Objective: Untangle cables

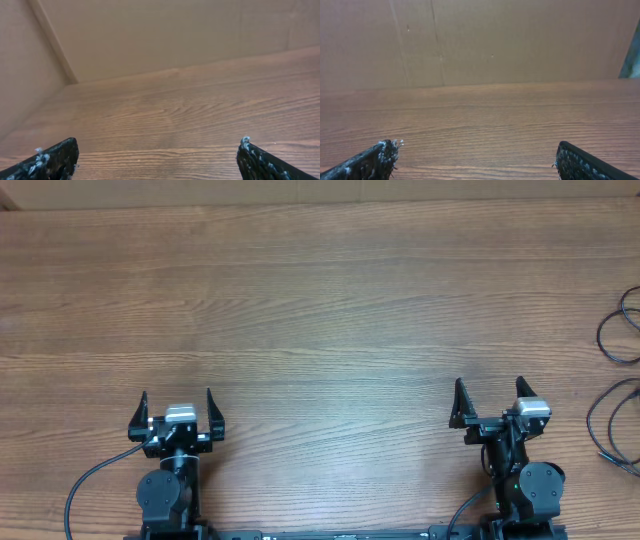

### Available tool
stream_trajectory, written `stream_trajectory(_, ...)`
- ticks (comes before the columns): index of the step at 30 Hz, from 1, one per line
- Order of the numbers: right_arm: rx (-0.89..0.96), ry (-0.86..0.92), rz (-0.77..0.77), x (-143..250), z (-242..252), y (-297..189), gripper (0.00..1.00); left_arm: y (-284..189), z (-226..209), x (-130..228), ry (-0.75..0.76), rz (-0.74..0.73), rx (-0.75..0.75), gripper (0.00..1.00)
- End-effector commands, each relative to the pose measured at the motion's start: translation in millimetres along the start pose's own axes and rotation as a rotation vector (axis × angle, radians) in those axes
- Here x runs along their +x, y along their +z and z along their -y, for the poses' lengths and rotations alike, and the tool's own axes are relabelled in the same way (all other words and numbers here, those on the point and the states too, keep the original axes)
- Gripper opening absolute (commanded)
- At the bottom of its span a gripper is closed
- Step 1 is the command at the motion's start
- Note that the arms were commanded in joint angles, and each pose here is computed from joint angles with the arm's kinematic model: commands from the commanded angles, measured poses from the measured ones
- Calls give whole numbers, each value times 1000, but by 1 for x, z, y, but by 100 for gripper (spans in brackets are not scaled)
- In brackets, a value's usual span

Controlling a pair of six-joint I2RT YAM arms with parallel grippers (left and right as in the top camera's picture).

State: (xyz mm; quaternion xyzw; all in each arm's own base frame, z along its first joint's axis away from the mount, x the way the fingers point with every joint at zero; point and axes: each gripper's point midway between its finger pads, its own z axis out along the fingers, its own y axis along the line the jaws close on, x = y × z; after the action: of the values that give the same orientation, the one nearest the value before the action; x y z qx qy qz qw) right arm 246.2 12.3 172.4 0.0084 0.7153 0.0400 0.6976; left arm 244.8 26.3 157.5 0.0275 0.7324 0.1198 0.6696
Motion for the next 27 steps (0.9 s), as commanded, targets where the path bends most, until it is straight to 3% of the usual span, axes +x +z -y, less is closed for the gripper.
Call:
stream_trajectory(1, 12, -7, 3, 2, 3, 0, 100, -1, 11, -2, 10, 14, 58, 100)
stream_trajectory(8, 13, -7, 3, 2, 3, 0, 100, -2, 25, -4, -29, 28, 145, 99)
stream_trajectory(16, 13, -7, 3, 2, 3, 0, 100, -1, 8, -2, -37, 13, 43, 100)
stream_trajectory(22, 13, -7, 3, 2, 3, 0, 100, -1, -12, 0, -153, 5, -73, 100)
stream_trajectory(27, 13, -7, 3, 2, 3, 0, 100, -1, -13, 0, -186, 7, -78, 99)
